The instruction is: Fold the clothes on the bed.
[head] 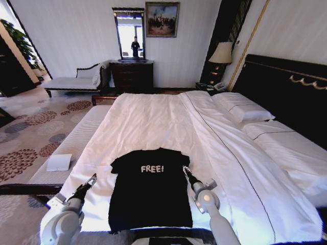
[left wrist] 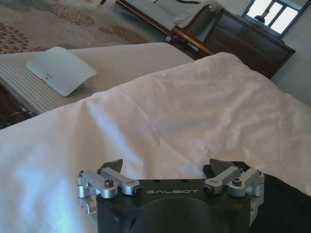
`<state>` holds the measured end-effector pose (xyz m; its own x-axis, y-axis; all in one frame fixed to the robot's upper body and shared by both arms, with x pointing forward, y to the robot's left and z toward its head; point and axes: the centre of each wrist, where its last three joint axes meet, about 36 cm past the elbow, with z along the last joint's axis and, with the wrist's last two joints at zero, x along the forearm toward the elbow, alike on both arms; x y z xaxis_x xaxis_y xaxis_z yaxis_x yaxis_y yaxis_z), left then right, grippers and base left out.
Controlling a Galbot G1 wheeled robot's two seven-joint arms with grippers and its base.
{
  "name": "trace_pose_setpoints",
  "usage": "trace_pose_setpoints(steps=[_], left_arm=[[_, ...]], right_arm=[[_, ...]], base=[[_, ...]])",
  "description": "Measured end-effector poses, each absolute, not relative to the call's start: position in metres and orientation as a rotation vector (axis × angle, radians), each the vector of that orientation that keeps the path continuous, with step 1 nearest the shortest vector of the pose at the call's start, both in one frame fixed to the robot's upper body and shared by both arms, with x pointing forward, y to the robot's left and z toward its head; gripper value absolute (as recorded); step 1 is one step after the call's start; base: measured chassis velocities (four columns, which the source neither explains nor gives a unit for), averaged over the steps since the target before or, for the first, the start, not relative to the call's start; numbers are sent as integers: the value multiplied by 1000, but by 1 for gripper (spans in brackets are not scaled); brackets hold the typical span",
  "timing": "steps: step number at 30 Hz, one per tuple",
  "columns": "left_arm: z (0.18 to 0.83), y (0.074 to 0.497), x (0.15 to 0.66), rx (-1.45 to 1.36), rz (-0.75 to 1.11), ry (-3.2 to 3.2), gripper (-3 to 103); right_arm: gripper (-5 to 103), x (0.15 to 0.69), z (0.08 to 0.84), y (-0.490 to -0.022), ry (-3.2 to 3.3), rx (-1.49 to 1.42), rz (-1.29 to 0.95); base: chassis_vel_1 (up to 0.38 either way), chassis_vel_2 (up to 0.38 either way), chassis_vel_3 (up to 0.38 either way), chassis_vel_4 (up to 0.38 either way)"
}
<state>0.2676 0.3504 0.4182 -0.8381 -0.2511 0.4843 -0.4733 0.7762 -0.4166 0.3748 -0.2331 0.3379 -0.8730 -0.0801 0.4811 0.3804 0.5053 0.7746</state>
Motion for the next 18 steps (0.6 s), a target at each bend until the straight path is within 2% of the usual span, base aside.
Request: trace_pose_setpoints(steps=[2,3,5,6,8,10,13,15,16,17,18], left_arm=[[418,350,267,555,752,-2563,100],[418,350,267,555,752,-2563,100],[417,348,267,561,751,-2561,100],[416,347,267,562,749,-2560,100],[416,346,267,564,747,-2559,100],[416,346,267,564,747,-2559,100],[415,345,266,567,748,-2558,100],[415,345,266,567,748,-2557,100],[415,345,265,568,748,-2557,100],[415,345,264,572,747,-2556,100],[415,346,263,575,746,-2555,100]], right_arm=[[53,377,338,-235,-2296,-254,-1344],[53,377,338,-235,-2296,-254,-1344],[42,380,337,-237,-2298,-262,-1345],[42,381,336,-237,-2300,-266,-1345],[32,382,335,-238,-2301,-271,-1345],[32,382,335,-238,-2302,-272,-1345],[15,375,336,-239,-2309,-276,-1327],[15,374,336,-239,-2311,-278,-1322],[10,370,337,-239,-2315,-289,-1303],[-2,364,339,-239,-2317,-300,-1289],[-2,358,340,-239,-2315,-303,-1285]], base=[[0,0,0,0],[0,0,0,0],[0,0,0,0],[0,0,0,0],[0,0,0,0],[0,0,0,0],[0,0,0,0],[0,0,0,0],[0,0,0,0],[0,0,0,0],[0,0,0,0]])
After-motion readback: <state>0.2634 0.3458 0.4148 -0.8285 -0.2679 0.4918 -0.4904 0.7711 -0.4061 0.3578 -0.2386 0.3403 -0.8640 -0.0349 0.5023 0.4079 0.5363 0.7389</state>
